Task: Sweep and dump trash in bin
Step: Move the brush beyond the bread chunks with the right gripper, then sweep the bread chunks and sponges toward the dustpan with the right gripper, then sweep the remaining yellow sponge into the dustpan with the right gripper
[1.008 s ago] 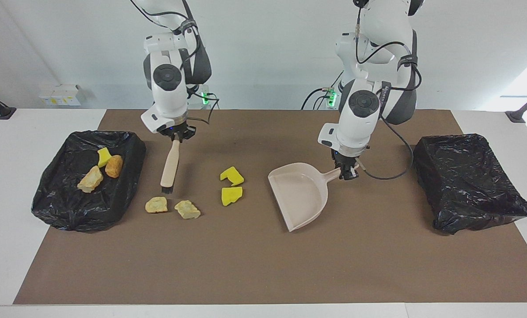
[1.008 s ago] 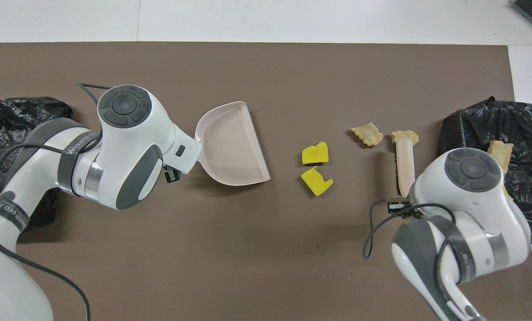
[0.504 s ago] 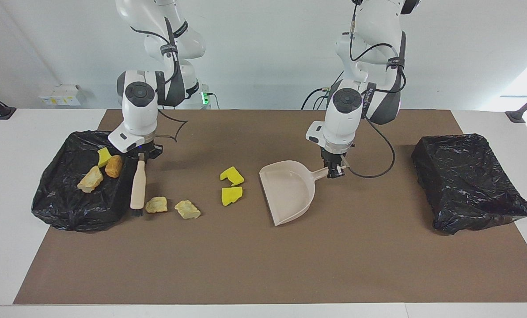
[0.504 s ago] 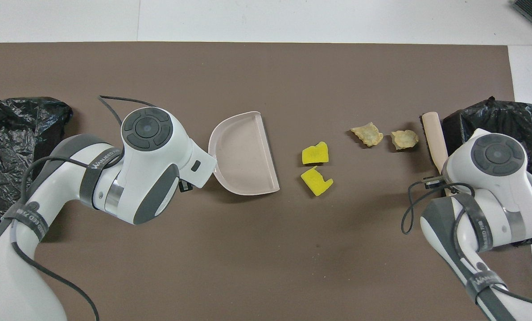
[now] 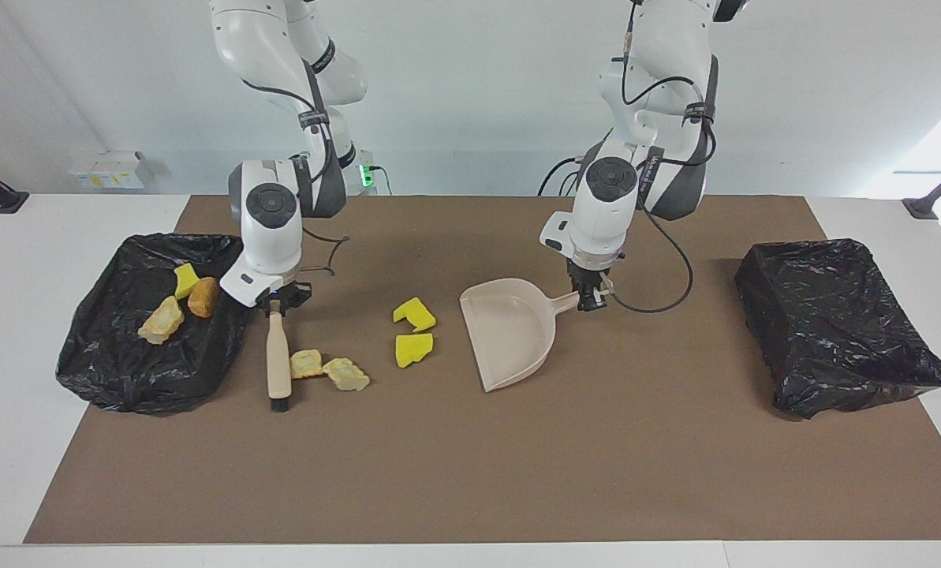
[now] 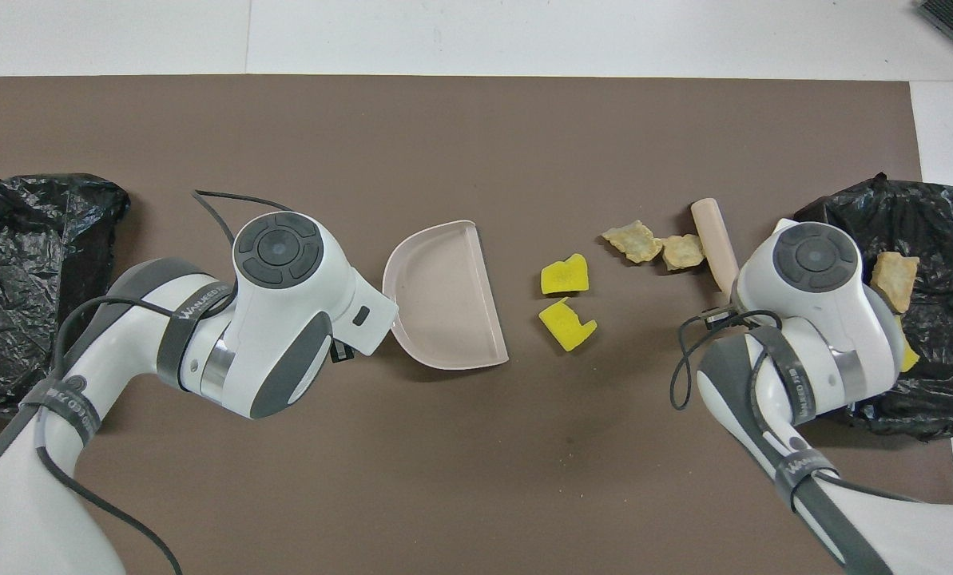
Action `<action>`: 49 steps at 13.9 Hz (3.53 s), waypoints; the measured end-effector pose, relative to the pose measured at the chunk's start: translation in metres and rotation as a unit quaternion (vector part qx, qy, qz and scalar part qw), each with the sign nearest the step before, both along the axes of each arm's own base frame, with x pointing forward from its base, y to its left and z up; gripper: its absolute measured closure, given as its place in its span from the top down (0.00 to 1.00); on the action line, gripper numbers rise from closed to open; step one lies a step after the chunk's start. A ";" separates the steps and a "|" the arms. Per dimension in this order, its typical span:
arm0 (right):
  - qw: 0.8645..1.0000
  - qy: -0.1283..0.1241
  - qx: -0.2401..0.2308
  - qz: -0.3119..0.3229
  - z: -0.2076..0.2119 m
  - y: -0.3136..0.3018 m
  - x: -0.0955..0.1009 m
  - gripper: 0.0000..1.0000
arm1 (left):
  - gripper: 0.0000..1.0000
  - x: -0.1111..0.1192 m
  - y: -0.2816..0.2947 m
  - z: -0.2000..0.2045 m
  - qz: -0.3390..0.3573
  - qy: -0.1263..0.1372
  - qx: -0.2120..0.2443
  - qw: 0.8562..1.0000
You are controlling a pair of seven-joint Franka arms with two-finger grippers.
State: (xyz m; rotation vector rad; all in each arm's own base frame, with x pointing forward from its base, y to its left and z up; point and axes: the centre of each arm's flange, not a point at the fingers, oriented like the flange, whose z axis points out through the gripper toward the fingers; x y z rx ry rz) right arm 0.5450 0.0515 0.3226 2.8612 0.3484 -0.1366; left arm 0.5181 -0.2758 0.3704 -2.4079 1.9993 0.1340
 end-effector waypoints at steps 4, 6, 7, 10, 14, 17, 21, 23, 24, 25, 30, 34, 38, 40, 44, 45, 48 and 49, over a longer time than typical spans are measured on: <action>0.999 0.009 0.053 -0.004 -0.004 0.055 -0.003 0.26 | 0.31 -0.005 0.004 -0.007 0.008 0.012 -0.004 1.000; 0.997 0.015 0.075 -0.002 -0.005 0.082 -0.007 0.26 | 0.31 -0.008 0.005 -0.008 0.011 0.015 -0.006 1.000; 0.996 0.017 0.086 0.002 -0.005 0.097 -0.011 0.26 | 0.31 -0.009 0.006 -0.008 0.012 0.016 -0.006 1.000; 0.993 0.026 0.112 0.020 -0.004 0.146 -0.026 0.26 | 0.31 -0.013 0.008 -0.010 0.013 0.012 -0.008 1.000; 0.987 0.037 0.149 0.049 0.003 0.213 -0.050 0.26 | 0.31 -0.016 0.010 -0.011 0.016 0.011 -0.009 1.000; 0.979 0.047 0.194 0.047 0.014 0.260 -0.067 0.26 | 0.31 -0.017 0.010 -0.012 0.018 0.012 -0.009 1.000; 0.962 0.050 0.269 0.008 0.036 0.292 -0.063 0.26 | 0.31 -0.017 0.010 -0.013 0.026 0.012 -0.008 1.000; 0.959 0.048 0.281 0.001 0.046 0.299 -0.056 0.26 | 0.31 -0.017 0.010 -0.012 0.042 0.011 -0.007 0.999; 0.959 0.054 0.279 -0.003 0.049 0.298 -0.054 0.26 | 0.31 -0.018 0.011 -0.012 0.048 0.011 -0.007 0.999; 0.959 0.067 0.275 -0.009 0.053 0.293 -0.052 0.26 | 0.31 -0.018 0.011 -0.012 0.051 0.010 -0.007 0.999; 0.970 0.105 0.207 -0.073 0.071 0.230 -0.053 0.26 | 0.31 -0.018 0.011 -0.011 0.057 0.010 -0.006 0.998; 0.975 0.123 0.147 -0.111 0.040 0.189 -0.085 0.26 | 0.31 -0.018 0.012 -0.011 0.058 0.010 -0.006 0.998; 0.972 0.123 0.134 -0.152 0.025 0.159 -0.110 0.26 | 0.31 -0.019 0.012 -0.012 0.061 0.011 -0.006 0.998; 0.975 0.110 0.135 -0.138 0.023 0.179 -0.122 0.26 | 0.31 -0.020 0.012 -0.012 0.063 0.011 -0.006 0.998; 0.970 0.098 0.184 -0.125 0.028 0.229 -0.139 0.26 | 0.31 -0.021 0.013 -0.012 0.065 0.011 -0.006 0.998; 0.966 0.098 0.203 -0.129 0.032 0.240 -0.142 0.26 | 0.31 -0.021 0.014 -0.012 0.066 0.012 -0.006 0.998; 0.958 0.097 0.238 -0.128 0.050 0.267 -0.140 0.26 | 0.31 -0.021 0.014 -0.012 0.066 0.012 -0.005 0.998; 0.956 0.097 0.247 -0.128 0.056 0.275 -0.137 0.26 | 0.31 -0.021 0.015 -0.012 0.067 0.012 -0.005 0.998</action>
